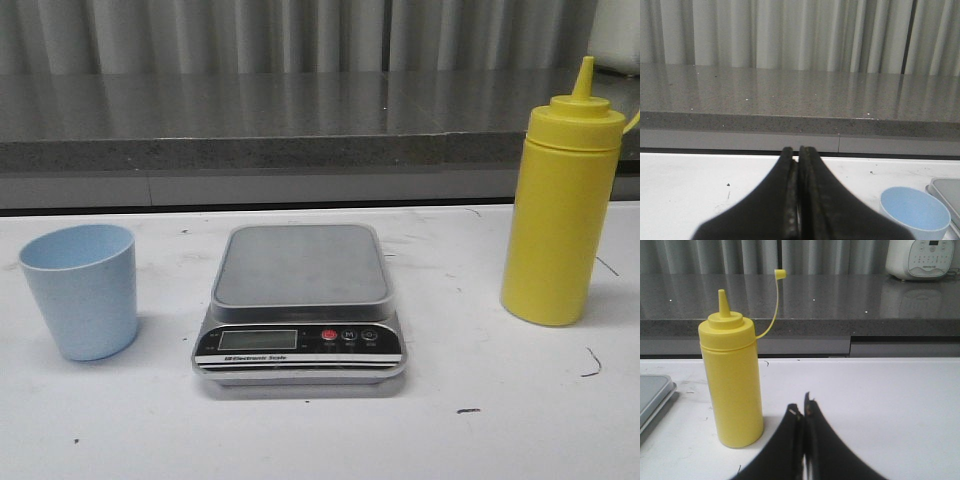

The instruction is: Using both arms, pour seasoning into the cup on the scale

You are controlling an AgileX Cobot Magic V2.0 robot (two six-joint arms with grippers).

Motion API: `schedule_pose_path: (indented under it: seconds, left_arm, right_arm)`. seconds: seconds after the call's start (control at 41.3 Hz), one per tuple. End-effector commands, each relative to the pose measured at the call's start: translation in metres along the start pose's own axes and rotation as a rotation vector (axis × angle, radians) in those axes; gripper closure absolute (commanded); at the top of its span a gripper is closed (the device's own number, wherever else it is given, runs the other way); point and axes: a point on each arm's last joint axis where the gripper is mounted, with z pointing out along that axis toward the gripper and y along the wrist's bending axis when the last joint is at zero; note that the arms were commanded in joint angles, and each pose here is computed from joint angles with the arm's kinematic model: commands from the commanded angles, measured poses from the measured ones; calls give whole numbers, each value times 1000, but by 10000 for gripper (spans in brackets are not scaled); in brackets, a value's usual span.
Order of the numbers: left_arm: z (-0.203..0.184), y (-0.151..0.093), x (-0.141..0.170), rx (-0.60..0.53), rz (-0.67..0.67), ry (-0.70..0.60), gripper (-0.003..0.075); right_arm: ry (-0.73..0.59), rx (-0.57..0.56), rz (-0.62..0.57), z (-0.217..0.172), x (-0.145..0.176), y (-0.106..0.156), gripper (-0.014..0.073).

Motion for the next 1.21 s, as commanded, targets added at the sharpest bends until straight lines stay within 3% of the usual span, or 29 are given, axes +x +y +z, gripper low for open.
schedule_pose_path:
  seconds: [0.0,0.194,0.363,0.581,0.823,1.017,1.187]
  left_arm:
    - [-1,0,0,3,-19,-77,740]
    - [-3,0,-16,5,-19,-158,740]
    - [-12,-4,-65,17,-22,-215,740]
    - [-18,-9,-129,28,-19,-155,740]
    - [8,-12,-165,28,-15,129,740]
    - [36,-12,-152,21,-16,296,740]
    - [53,-12,-144,16,-17,369,740]
  right_arm:
    - [-107,-1,-2,-2,-11,0,712]
    - [-147,-6,-2,-4,-21,1,712]
    - [-184,-8,-14,-14,-59,4,712]
    - [-164,1,-45,-26,-119,7,712]
    - [53,15,-45,-5,-158,10,712]
    - [306,29,-43,25,-143,8,712]
    - [447,36,-43,45,-130,7,712]
